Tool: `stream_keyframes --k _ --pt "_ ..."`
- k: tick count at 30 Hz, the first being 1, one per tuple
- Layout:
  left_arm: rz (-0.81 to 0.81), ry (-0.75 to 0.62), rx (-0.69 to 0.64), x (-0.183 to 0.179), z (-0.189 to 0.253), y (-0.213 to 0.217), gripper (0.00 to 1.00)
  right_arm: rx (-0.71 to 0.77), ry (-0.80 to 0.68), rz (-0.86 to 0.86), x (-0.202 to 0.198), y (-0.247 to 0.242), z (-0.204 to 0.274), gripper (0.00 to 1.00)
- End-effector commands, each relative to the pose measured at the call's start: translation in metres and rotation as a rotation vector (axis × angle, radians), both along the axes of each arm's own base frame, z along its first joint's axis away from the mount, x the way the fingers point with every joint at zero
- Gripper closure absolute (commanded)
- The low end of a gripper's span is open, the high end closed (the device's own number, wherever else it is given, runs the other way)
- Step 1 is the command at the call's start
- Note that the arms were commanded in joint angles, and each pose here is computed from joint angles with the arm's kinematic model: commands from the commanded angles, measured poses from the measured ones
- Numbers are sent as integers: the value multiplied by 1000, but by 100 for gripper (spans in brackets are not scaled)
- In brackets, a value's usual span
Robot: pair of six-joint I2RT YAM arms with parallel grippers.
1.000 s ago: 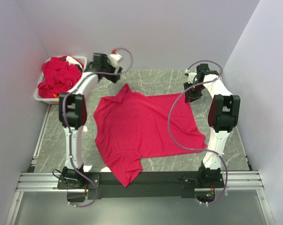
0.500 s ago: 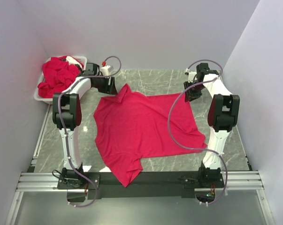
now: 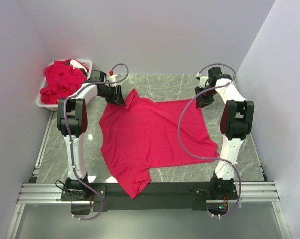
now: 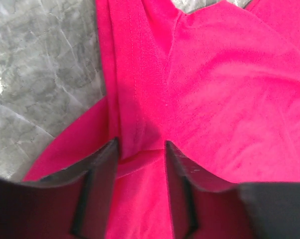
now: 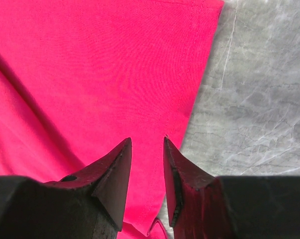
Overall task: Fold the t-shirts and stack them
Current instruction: Flatten the tshirt out
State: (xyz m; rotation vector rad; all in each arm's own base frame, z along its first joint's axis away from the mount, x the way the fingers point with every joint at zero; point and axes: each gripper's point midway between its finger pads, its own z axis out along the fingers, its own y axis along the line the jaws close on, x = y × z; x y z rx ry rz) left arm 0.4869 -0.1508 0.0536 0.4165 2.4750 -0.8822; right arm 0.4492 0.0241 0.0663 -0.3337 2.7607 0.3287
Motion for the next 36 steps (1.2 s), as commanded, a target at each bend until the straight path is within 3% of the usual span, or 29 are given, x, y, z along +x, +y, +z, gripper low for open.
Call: stream_keyframes --k 1,4,5,8,13,19,22,26,28,32,36 --pt "-17 -8 -39 2 10 -6 55 1 -41 -8 11 -2 10 61" --pt "10 -52 -9 17 16 1 72 1 -39 -9 11 -2 9 61" --pt "25 -63 2 23 17 4 84 2 -40 -11 11 -2 9 61" --pt "54 -121 50 47 25 16 99 1 -43 -14 12 -2 9 62" --pt "75 -269 173 91 45 36 100 5 -43 -22 14 -2 8 63" --pt "100 -440 409 133 41 68 99 8 -43 -26 16 -2 7 64" --pt "115 -472 531 143 28 88 91 6 -49 -31 21 -1 8 64" --pt "143 -508 599 147 32 103 50 3 -73 -36 31 3 12 65" --pt "159 -537 573 147 39 102 41 8 -77 -40 35 6 12 66" --pt "183 -607 452 142 85 88 40 -3 -111 -50 49 11 16 73" --pt "141 -569 303 120 107 62 44 -30 -110 -33 60 31 3 78"
